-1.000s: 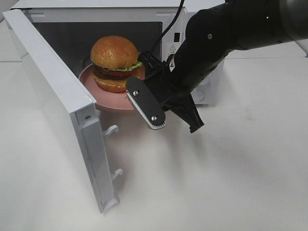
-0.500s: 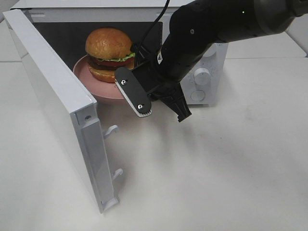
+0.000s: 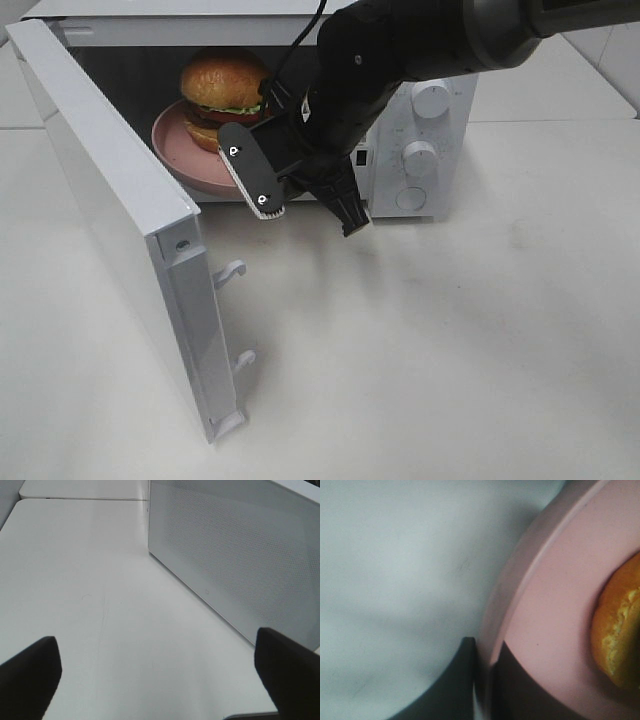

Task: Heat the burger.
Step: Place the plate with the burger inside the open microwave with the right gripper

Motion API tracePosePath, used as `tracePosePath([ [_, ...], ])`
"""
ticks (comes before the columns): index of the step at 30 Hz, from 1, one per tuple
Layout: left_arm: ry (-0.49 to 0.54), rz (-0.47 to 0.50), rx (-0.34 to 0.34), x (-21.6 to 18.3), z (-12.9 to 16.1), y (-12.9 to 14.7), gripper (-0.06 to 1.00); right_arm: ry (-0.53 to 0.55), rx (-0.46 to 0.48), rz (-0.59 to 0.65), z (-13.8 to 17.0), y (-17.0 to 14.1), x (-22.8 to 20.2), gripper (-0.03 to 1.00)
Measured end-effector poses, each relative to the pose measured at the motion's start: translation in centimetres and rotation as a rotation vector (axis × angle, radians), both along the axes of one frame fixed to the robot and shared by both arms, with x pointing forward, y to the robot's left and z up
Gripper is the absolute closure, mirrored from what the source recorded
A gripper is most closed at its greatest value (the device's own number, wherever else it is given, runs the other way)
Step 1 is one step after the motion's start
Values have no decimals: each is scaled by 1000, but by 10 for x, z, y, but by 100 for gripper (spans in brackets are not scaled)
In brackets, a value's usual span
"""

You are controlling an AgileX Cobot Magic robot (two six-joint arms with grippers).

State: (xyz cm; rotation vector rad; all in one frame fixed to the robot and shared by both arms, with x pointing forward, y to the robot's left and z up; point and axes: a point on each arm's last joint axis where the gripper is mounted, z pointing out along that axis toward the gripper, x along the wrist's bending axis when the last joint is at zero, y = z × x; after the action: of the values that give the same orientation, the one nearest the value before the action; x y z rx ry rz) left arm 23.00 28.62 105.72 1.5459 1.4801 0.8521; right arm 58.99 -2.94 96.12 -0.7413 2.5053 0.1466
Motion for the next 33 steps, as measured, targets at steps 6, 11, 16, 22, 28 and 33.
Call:
tracePosePath([
  [6, 0, 0, 0, 0, 0, 0, -4, 11, -20, -24, -4, 5, 9, 92],
  [11, 0, 1, 1, 0, 0, 0, -4, 3, -24, -37, -8, 9, 17, 92],
  [16, 0, 1, 1, 0, 0, 0, -4, -4, -15, -63, -8, 14, 25, 92],
  [22, 0, 1, 1, 0, 0, 0, -4, -26, -19, -57, -10, 18, 33, 92],
  [28, 0, 1, 1, 0, 0, 0, -4, -50, -20, -53, -10, 23, 40, 92],
  [33, 0, 1, 1, 0, 0, 0, -4, -65, -9, -52, -10, 27, 46, 92],
])
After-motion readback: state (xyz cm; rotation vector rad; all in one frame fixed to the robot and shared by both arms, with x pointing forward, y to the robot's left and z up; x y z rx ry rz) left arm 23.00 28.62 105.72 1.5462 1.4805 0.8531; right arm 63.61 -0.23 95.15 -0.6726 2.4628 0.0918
